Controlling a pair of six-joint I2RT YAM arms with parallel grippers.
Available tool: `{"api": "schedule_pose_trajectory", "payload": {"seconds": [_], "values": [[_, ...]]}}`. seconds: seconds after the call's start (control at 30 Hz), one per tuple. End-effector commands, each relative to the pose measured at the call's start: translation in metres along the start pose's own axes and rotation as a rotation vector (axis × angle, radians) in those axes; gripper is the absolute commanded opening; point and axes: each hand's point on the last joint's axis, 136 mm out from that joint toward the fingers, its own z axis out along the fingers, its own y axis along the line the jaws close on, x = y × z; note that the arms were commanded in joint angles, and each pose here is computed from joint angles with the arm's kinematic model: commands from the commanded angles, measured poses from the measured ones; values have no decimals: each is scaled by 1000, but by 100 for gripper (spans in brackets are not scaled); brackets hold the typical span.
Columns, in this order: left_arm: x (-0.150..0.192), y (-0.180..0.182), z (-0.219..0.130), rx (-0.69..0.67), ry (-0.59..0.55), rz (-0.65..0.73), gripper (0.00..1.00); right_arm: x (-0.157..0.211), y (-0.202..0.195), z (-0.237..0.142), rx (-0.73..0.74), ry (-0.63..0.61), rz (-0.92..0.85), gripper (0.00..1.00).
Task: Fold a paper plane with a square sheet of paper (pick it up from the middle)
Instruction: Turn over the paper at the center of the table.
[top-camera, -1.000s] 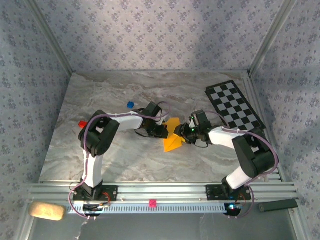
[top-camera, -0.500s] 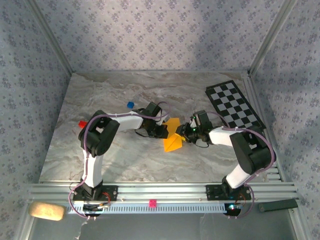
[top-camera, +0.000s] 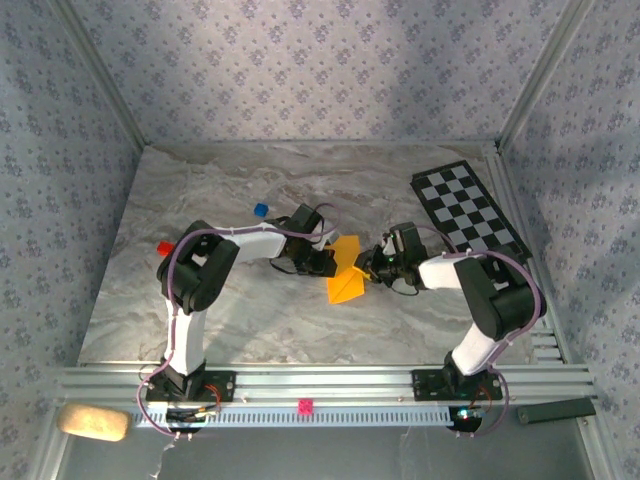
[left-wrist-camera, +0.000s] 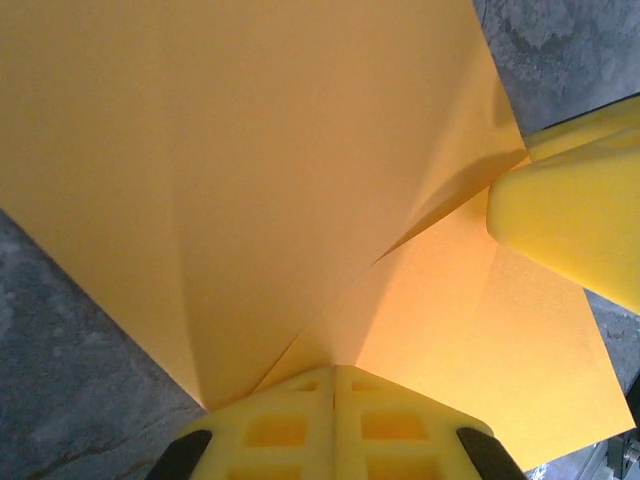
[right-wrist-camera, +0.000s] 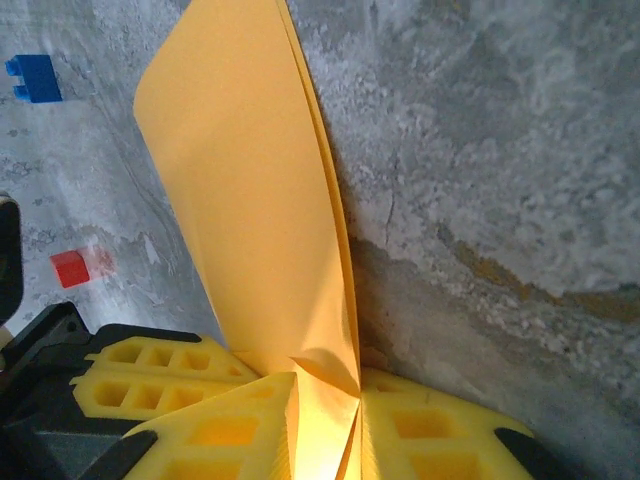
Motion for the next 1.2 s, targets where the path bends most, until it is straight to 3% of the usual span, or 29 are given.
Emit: {"api": "schedule_pose_trajectory", "payload": {"seconds": [0.0,0.27,0.53,0.87,1.17], "values": [[10,12,4,-36,26,-31,3,1,-5,4,-16,15,9,20],[11,15,3,-46,22,-41,4,3,-12,5,-29,23,13,13],[0,-2,-11,-11,-34,-19,15,2,-4,-1,-56,22,-9,5],[-14,-17,-43,-23,-158,20,30,2,0,-11,-35,3,-50,5],[-13,-15,-68,-79,-245,40,34,4,-4,-19,2,-16,-71,5]]}}
